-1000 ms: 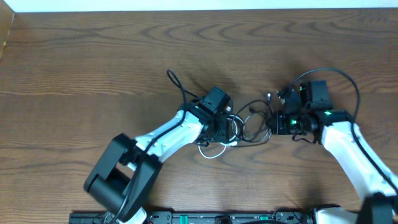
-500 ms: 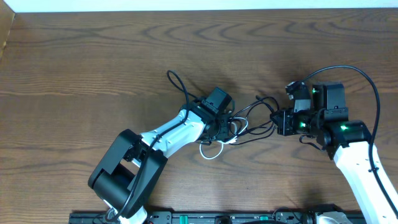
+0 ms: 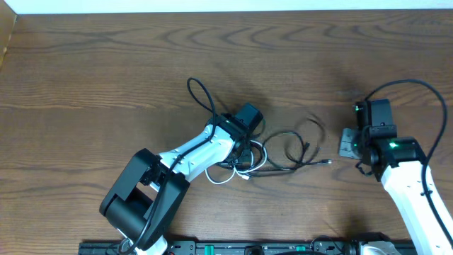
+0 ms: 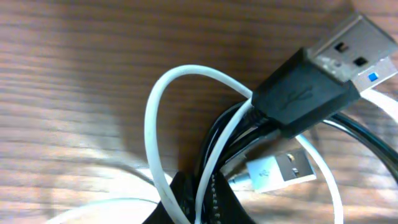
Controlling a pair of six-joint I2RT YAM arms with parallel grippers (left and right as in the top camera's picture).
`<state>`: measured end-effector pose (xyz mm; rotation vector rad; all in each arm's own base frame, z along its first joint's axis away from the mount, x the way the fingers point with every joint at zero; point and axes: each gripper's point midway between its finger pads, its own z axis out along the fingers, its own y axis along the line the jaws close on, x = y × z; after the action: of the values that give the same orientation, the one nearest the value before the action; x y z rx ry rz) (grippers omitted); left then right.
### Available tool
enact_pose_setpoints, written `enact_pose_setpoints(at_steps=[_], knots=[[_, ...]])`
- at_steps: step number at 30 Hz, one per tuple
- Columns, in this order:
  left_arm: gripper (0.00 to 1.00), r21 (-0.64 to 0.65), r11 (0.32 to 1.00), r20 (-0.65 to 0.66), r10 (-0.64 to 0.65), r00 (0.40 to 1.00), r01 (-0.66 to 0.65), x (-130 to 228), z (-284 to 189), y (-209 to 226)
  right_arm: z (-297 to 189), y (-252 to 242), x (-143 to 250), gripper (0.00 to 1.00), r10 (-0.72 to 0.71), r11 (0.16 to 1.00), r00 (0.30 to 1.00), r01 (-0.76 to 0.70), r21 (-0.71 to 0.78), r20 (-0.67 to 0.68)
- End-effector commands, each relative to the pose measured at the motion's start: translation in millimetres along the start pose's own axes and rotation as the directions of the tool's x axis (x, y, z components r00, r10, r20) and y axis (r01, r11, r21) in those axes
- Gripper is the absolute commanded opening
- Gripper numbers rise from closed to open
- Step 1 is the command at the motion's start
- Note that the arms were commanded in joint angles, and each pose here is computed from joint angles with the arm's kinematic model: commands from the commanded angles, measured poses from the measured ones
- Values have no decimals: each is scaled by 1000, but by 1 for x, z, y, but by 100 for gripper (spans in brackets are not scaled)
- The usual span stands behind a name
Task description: Untangle cables
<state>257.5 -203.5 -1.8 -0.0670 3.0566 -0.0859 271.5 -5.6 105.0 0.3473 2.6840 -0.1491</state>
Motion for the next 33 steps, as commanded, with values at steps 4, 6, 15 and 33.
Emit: enact_pose_setpoints(at_steps=[4,6,15,33], knots=[[8,-101,995,17,1,1000,0,-1,10,23,-6,0,-8,21,83,996,996,-83,-18,22],[8,-101,995,17,1,1000,0,-1,10,23,-6,13,-4,20,81,993,997,-81,-91,-7],[7,-96,995,22,2,1000,1,-2,10,22,-11,73,17,41,-133,899,986,80,-430,-96],[8,-86,996,28,1,1000,1,-4,10,20,8,185,76,53,-579,505,815,377,-776,19]])
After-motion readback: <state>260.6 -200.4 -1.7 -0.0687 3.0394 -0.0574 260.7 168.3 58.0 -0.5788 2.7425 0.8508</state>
